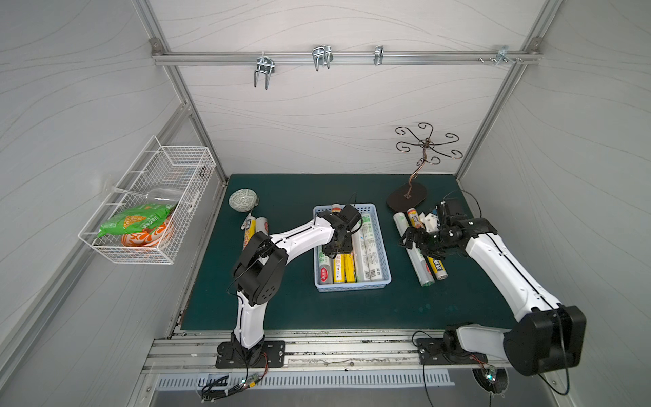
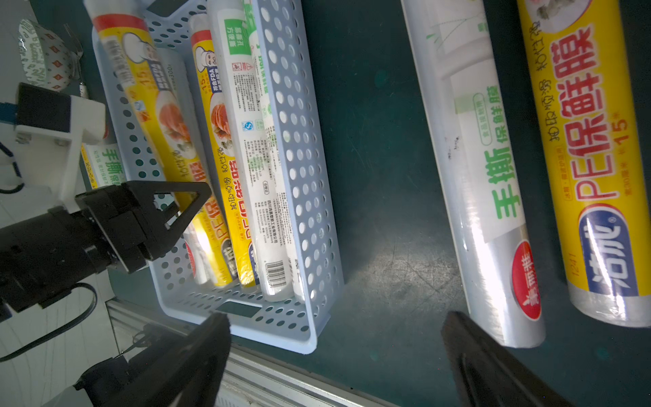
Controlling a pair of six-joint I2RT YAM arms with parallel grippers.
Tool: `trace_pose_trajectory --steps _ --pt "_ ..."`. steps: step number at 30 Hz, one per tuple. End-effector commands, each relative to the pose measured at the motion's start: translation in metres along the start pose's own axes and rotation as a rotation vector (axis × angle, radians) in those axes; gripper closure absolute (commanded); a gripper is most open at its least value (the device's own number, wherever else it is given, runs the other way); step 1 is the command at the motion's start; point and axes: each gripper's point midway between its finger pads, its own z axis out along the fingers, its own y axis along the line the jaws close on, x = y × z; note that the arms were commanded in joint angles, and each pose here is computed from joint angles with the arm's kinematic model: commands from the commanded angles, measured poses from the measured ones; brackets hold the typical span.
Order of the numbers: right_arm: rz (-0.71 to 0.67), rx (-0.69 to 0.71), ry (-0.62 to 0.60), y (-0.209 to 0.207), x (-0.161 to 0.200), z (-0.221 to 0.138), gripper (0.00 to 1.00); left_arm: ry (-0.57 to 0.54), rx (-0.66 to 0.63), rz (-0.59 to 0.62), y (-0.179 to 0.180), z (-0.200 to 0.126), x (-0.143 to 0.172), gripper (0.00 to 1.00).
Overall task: Put the plastic wrap into the basket
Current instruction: Place the plastic wrap in the basket.
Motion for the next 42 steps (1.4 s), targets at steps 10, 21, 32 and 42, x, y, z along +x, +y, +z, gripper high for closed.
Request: trace_pose_trajectory --steps 10,21,32,42 --pt "-0.005 0.012 0.002 -0.004 0.002 -0.002 0.01 -0.023 0.006 -0.008 0.002 -0.010 -0.004 0.44" --pt "-0.008 0.006 -0.007 -0.002 0.003 -0.007 0.01 -0.140 0.038 0.042 0.010 -0.071 -0.018 0.32" --pt "-0.021 0.084 -0.034 -0.013 0.001 -0.014 0.01 -0.352 -0.051 0.078 0.062 -0.144 -0.024 0.11" --pt "-0.080 0.236 -0.012 -0.027 -0.007 -0.009 0.01 -0.436 -0.080 0.057 0.108 -0.165 -0.008 0.01"
